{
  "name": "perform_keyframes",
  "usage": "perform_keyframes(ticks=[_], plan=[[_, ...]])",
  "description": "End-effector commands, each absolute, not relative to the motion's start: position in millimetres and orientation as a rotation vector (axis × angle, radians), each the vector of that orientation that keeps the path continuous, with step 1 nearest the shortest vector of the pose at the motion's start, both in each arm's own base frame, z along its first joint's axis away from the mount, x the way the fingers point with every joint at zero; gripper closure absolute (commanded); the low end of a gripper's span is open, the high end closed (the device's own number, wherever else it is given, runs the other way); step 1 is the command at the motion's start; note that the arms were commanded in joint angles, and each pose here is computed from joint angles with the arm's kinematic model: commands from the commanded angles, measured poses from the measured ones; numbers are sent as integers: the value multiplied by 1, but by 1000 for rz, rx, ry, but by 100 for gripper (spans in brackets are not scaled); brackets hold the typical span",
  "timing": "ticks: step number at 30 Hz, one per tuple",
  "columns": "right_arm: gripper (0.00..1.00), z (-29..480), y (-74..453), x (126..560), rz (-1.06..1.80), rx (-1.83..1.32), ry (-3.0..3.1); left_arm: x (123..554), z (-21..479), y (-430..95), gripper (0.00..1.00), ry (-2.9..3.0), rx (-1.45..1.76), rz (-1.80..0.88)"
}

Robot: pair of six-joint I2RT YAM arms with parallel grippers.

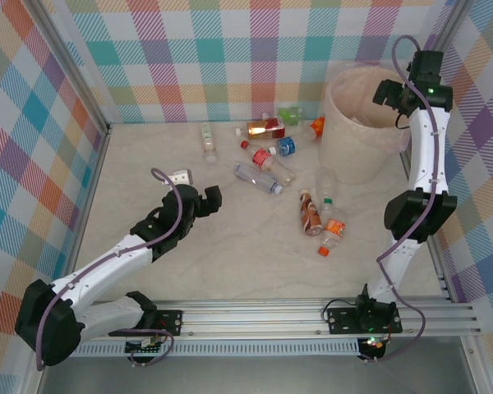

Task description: Put the plastic bottles in the bin

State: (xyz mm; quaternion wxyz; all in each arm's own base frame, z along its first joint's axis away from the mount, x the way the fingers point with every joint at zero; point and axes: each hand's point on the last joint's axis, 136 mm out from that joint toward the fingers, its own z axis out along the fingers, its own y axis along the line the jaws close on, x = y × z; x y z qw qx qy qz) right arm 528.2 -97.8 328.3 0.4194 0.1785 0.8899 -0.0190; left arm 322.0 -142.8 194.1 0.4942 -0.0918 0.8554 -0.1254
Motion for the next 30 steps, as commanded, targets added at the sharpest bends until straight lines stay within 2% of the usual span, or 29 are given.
perform_keyframes(ticks=[1,5,11,22,30], plan=[[4,362,-92,514,0,446,2168,329,203,-144,0,2047,-253,-334],[1,371,-78,511,88,408,2152,330,201,-145,0,2050,-259,-341],[0,387,-57,502,206,329,2100,331,198,-143,0,2054,-286,-346],[0,418,-4,454,450,208,2032,335,190,-150,0,2069,-331,-421],[0,400,49,415,690,135,2063,340,191,-171,0,2093,-314,-549]])
